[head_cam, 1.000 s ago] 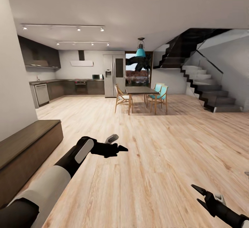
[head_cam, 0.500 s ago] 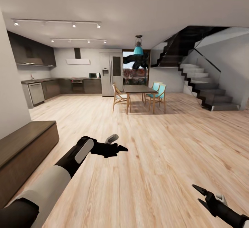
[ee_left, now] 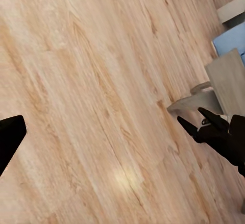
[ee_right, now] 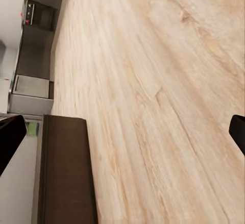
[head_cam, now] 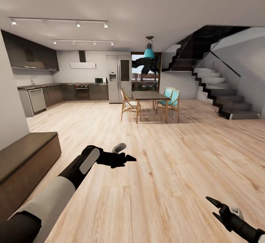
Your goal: Place each of the two pumpkins and all three candles from the living room inside a cabinet in the living room (use any cabinet), then make sure every cabinet is closed, and position the cauldron so it is next to a table in the living room.
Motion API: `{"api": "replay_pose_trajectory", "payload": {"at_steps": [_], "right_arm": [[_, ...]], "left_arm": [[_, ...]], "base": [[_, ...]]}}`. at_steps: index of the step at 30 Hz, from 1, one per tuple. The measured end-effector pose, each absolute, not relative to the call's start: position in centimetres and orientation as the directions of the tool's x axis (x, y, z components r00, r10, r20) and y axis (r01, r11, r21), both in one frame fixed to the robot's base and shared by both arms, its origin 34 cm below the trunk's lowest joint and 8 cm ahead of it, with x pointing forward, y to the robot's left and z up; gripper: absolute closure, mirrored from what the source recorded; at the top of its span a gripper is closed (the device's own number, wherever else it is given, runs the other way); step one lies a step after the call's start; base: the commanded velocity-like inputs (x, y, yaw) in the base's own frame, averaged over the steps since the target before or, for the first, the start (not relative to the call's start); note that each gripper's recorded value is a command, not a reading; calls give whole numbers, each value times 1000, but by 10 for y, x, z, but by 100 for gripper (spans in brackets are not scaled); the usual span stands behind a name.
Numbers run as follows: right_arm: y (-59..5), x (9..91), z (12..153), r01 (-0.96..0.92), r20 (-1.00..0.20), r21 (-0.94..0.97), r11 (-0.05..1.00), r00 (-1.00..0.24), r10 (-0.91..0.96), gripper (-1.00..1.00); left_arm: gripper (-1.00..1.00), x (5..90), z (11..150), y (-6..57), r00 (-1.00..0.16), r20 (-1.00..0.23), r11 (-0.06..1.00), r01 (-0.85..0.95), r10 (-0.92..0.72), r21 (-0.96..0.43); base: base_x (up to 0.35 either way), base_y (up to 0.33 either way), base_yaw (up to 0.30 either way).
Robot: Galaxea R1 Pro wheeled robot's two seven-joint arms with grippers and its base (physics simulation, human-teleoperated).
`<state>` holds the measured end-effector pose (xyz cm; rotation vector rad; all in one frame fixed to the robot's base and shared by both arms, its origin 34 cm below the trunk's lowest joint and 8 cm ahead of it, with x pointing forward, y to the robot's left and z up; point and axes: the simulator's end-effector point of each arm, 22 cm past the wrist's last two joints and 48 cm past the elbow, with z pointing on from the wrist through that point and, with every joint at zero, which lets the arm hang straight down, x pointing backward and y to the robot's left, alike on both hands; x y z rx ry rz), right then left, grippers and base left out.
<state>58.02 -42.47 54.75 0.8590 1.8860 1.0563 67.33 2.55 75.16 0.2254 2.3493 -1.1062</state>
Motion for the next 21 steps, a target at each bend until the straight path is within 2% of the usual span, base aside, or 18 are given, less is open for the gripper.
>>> {"api": "replay_pose_trajectory", "payload": {"at_steps": [7, 21], "right_arm": [[-426, 581, 548, 175, -305, 892, 417, -451, 839, -100], [-425, 581, 548, 174, -306, 891, 419, -450, 839, -100]], "left_arm": [[-100, 673, 752, 26, -846, -528, 651, 361, -71, -667], [-100, 673, 752, 25, -846, -528, 651, 362, -70, -667]], "base": [[316, 101, 0], [328, 7, -1]]}}
